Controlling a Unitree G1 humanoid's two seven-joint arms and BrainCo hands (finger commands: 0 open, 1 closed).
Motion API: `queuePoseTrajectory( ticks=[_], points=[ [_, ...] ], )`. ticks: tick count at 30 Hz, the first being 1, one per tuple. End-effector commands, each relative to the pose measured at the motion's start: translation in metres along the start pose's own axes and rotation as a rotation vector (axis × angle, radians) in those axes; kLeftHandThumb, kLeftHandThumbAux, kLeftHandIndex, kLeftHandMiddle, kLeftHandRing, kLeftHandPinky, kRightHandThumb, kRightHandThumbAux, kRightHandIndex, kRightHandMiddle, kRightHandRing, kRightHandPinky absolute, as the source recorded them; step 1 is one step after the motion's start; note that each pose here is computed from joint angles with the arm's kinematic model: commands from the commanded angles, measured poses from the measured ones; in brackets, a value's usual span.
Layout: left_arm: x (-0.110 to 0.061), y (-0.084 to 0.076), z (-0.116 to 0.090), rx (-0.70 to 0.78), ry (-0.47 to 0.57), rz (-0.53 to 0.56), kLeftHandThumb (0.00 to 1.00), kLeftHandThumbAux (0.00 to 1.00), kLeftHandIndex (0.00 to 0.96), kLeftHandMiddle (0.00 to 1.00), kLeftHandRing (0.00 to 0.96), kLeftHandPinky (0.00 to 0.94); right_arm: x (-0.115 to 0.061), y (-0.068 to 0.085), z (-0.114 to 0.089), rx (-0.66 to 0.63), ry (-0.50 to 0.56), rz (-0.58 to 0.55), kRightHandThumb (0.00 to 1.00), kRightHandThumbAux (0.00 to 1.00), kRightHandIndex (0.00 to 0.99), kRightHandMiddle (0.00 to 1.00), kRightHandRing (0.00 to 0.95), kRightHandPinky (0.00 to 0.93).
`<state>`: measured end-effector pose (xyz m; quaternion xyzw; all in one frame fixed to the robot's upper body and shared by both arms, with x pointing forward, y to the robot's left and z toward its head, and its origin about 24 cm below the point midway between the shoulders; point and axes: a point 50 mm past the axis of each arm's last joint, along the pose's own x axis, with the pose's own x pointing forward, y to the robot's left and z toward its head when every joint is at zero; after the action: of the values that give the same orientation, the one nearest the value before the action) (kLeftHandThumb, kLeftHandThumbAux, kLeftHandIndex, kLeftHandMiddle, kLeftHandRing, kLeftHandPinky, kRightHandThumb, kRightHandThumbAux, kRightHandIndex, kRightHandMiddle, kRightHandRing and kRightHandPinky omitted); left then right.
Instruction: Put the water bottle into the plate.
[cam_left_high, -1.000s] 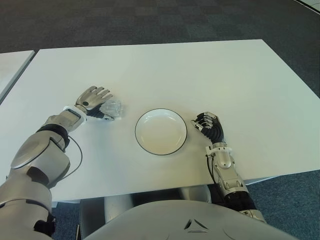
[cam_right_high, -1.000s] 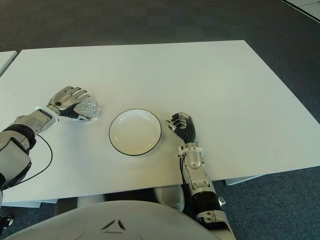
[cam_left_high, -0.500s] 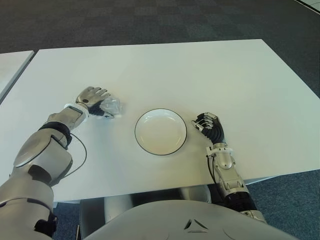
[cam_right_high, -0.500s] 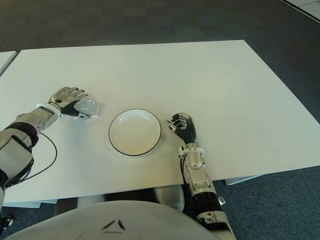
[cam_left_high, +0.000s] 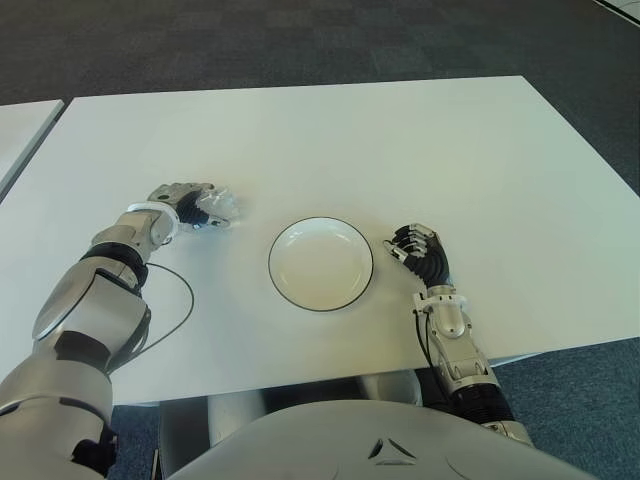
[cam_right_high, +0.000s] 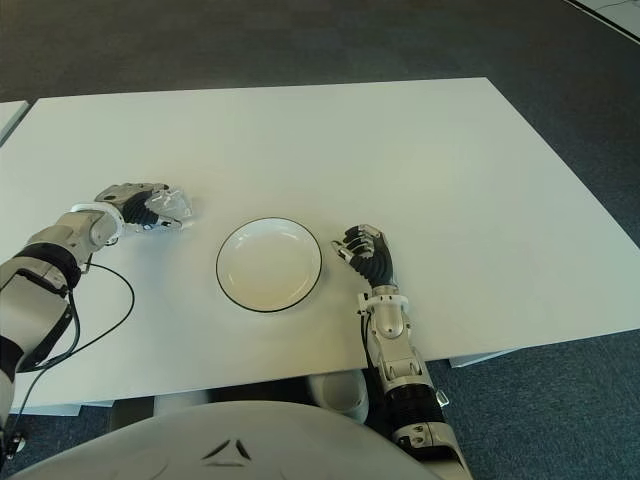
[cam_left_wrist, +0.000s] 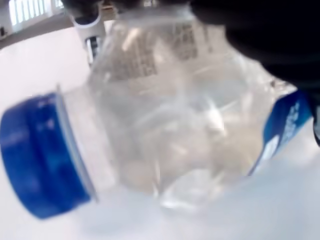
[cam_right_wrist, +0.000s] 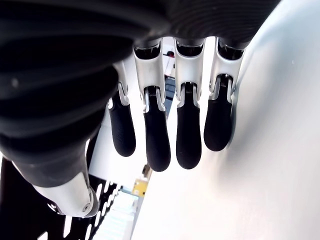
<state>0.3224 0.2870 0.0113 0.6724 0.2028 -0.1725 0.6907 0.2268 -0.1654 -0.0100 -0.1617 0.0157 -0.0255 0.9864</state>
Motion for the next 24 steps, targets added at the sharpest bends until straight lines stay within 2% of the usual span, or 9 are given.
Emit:
queuePoseTrajectory(
  ticks=[1, 2, 4, 7, 18, 24],
  points=[
    [-0.009, -0.0613, 0.0001, -0.073, 0.02, -0.274, 0.719, 0.433, 0.346, 0.308, 0.334, 0.391, -0.0036, -0.0025, -0.007, -0.001, 0.049, -0.006, 0.705, 0.732, 0.428, 0.526, 0.508, 0.501],
    [-0.0092, -0.0609, -0.0001, -0.086, 0.02, -0.272, 0.721, 0.524, 0.376, 0.337, 0.358, 0.409, -0.0035, -0.0026, -0.007, 0.001, 0.049, -0.005, 0.705, 0.732, 0.428, 0.527, 0.509, 0.505],
    [-0.0095, -0.0605, -0.0002, -0.107, 0.014, -0.257, 0.722, 0.603, 0.403, 0.377, 0.393, 0.438, -0.0036, -0.0029, -0.007, 0.009, 0.047, -0.004, 0.705, 0.732, 0.428, 0.526, 0.509, 0.507],
    [-0.0096, -0.0604, 0.0001, -0.118, 0.008, -0.246, 0.723, 0.659, 0.422, 0.421, 0.431, 0.466, -0.0036, -0.0029, -0.0068, 0.017, 0.044, -0.001, 0.706, 0.731, 0.428, 0.525, 0.51, 0.507],
    [-0.0104, -0.0613, 0.0006, -0.122, -0.006, -0.244, 0.725, 0.684, 0.436, 0.616, 0.612, 0.617, -0.003, -0.0042, -0.0073, 0.029, 0.047, 0.002, 0.705, 0.732, 0.427, 0.521, 0.511, 0.51],
    [-0.0102, -0.0623, 0.0013, -0.136, -0.004, -0.241, 0.73, 0.682, 0.439, 0.675, 0.666, 0.657, -0.0024, -0.0048, -0.0074, 0.024, 0.047, -0.003, 0.705, 0.732, 0.427, 0.52, 0.508, 0.513]
  ],
)
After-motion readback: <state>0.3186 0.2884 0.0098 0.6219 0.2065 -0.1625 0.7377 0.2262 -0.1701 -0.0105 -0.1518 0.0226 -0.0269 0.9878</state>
